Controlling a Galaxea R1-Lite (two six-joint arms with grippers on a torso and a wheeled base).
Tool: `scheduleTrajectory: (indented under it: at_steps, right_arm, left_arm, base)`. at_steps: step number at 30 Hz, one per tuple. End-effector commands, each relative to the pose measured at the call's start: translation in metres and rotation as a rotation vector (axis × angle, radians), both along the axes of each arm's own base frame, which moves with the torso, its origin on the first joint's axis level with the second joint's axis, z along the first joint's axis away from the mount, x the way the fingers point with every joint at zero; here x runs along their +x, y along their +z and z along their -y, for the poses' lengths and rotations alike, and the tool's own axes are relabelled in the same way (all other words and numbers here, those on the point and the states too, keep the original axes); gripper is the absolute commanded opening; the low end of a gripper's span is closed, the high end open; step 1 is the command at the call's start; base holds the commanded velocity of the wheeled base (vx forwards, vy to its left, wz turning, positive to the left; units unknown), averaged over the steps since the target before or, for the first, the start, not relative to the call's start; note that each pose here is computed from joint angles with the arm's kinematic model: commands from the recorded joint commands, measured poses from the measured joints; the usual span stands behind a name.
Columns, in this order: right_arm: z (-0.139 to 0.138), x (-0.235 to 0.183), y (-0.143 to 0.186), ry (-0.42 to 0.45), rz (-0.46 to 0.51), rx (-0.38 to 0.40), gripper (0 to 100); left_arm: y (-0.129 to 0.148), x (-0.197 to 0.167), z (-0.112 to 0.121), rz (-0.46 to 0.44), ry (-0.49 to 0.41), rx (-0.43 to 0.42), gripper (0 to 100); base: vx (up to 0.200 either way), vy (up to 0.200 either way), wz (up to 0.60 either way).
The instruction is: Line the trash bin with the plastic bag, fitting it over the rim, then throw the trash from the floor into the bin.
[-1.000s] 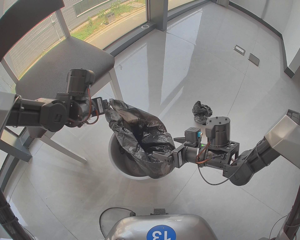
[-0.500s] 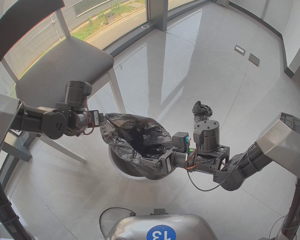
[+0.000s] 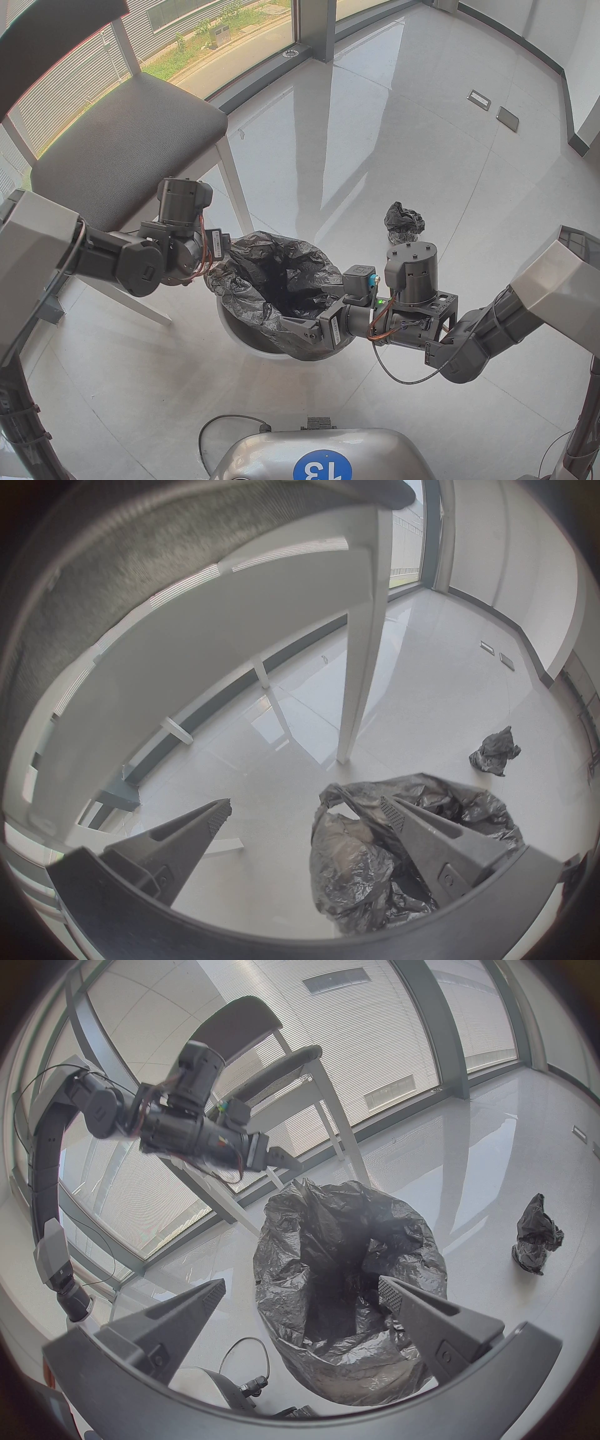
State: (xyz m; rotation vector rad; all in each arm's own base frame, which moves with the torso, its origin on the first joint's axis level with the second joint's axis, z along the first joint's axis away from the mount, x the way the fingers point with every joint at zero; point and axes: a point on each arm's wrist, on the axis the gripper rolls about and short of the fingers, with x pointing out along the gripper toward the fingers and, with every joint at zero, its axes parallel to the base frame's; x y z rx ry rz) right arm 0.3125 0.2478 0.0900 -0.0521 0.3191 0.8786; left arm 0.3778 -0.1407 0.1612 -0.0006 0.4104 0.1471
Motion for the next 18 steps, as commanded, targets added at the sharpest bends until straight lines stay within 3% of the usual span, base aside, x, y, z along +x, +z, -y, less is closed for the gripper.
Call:
scheduleTrajectory:
  at_steps: [1,5,10,18]
  right_arm:
    - [-0.014,-0.005,-0.007,0.035,-0.007,-0.005,100]
    - [-0.033,-0.011,-0.016,0.082,-0.013,-0.014,100]
    - [-0.051,-0.022,-0.034,0.133,-0.04,-0.041,100]
    - [-0.053,-0.021,-0.048,0.136,-0.057,-0.065,100]
  left_arm:
    - [0.062,-0.039,-0.016,0.097,0.015,-0.032,100]
    - [0.085,-0.055,-0.025,0.132,0.021,-0.053,100]
    - [0.094,-0.058,-0.033,0.163,0.039,-0.071,100]
    - [0.103,-0.062,-0.033,0.193,0.041,-0.101,100]
  base:
    - [0.0,0.0,0.0]
    - [0.0,0.0,0.0]
    - [0.0,0.0,0.0]
    - [0.0,0.0,0.0]
